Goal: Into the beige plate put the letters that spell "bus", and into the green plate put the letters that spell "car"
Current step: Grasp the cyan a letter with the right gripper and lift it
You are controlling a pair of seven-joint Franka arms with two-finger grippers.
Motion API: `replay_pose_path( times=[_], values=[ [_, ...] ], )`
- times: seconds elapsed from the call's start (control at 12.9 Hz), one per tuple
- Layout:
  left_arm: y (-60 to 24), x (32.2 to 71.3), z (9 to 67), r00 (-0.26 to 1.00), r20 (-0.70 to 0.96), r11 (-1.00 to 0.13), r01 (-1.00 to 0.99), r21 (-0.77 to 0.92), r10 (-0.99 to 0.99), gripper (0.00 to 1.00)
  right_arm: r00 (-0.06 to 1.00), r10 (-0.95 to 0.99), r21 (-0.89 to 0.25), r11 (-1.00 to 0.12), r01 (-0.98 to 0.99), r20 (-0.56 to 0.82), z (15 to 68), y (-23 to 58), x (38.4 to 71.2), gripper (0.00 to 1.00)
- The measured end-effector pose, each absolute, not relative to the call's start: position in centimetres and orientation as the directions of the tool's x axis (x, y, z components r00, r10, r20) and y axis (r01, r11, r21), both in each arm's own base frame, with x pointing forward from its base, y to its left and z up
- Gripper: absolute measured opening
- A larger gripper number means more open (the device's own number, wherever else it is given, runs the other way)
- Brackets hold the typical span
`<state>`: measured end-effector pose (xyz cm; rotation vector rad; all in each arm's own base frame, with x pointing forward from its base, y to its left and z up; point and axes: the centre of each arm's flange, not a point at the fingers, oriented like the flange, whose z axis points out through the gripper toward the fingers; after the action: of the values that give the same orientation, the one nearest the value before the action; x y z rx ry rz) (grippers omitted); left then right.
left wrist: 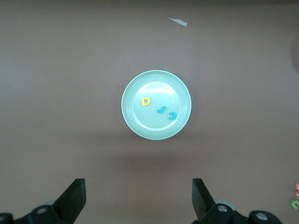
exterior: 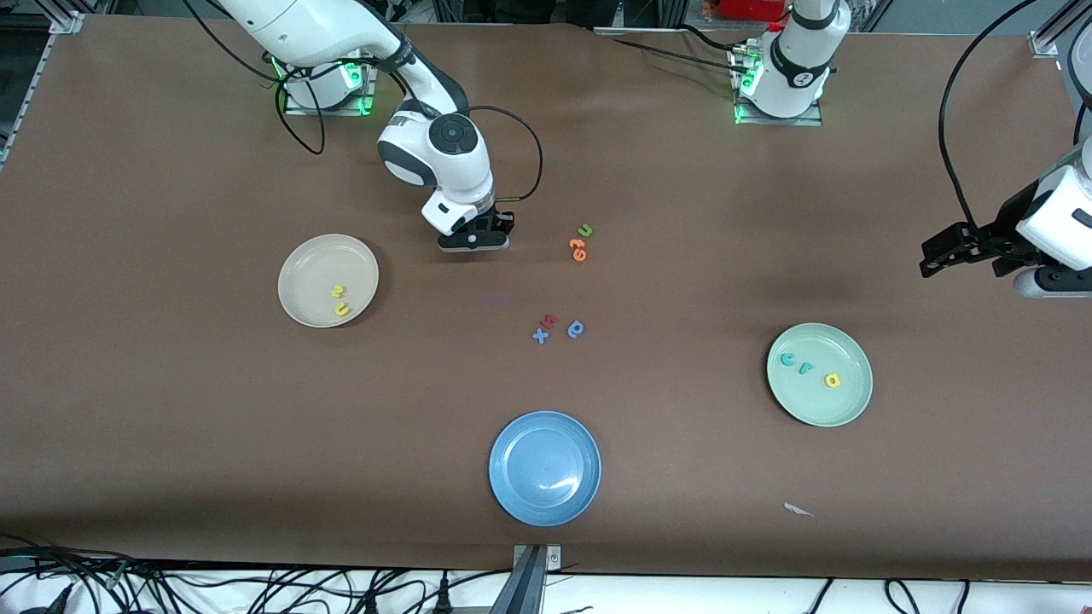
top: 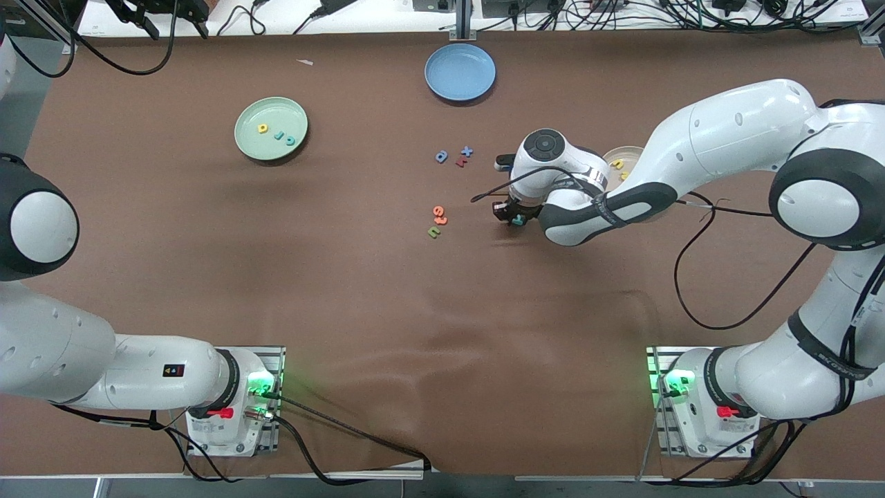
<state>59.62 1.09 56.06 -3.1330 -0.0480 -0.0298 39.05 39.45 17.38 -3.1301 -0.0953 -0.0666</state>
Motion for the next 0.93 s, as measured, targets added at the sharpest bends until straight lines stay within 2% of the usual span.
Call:
replay_pose_path(
  times=[0.47, 0.62, 0.93],
  values=[
    [1.1, 59.6, 56.0, 0.999, 0.018, -0.999, 0.031, -0.008, 0.031, 1.00, 0.997, 0.061, -0.004, -0.998, 0.061, 0.051, 17.4, 39.2, 39.4, 0.33],
    [1.1, 59.6, 56.0, 0.999, 0.018, -1.000, 0.031, -0.008, 0.030, 1.00, 0.995, 0.070, 0.028, -0.997, 0.068, 0.074, 18.5, 37.9, 41.1, 0.33],
    [1.1, 59.6, 56.0, 0.999, 0.018, -1.000, 0.030, -0.008, 0.030, 1.00, 0.984, 0.151, 0.154, -0.979, 0.135, 0.097, 23.5, 31.2, 46.4, 0.33]
  ],
)
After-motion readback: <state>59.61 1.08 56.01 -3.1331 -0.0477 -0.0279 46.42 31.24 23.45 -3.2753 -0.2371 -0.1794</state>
